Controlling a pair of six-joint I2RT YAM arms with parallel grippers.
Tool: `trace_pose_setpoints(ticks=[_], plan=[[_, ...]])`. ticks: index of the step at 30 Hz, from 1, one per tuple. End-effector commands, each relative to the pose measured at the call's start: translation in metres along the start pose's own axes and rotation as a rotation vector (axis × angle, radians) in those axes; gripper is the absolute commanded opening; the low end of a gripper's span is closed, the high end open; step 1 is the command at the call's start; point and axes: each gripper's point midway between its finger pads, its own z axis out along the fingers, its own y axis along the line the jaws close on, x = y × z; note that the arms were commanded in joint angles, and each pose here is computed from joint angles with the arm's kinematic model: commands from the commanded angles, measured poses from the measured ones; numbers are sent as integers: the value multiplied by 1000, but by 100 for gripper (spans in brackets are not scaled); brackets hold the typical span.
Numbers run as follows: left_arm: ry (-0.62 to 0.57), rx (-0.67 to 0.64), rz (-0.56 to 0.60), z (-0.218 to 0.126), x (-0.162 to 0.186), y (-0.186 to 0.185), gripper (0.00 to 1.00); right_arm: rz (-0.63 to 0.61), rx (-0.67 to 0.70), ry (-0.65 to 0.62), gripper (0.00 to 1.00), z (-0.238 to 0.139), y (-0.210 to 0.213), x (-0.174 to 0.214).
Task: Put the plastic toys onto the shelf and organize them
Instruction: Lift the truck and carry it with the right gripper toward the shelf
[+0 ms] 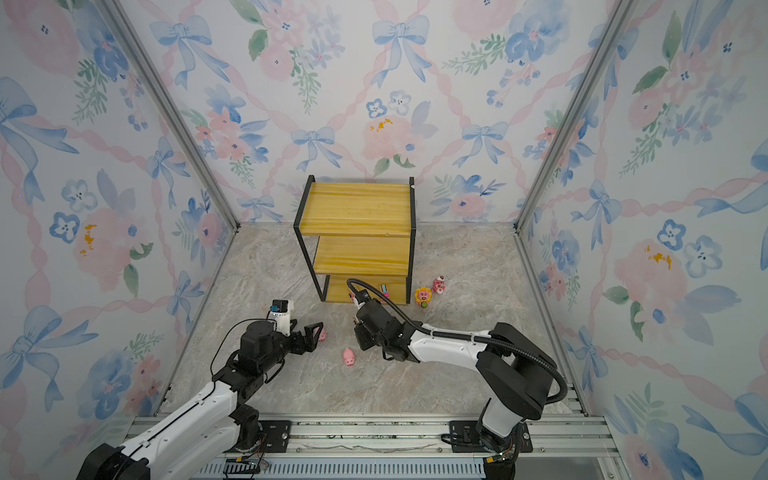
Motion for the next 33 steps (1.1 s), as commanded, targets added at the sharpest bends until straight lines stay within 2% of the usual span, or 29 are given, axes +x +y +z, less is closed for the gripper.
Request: trace_pose_setpoints(ticks=[1, 13, 25, 29, 33], plan=[[-19, -18, -4, -6, -8, 4, 96, -23, -54, -17, 18, 16, 22, -8], [-25, -8, -22, -9, -7, 8, 96, -44, -62, -29, 17, 50, 38, -19], [-35, -10, -26, -11, -8, 9, 96, -45, -28, 19, 16, 80, 34, -10], [-31, -10, -27, -10, -7, 9, 96, -35, -20, 25, 22, 82, 29, -8], [-28, -10, -27, -10, -7, 10, 96, -33, -17, 29, 36, 82, 26, -5]])
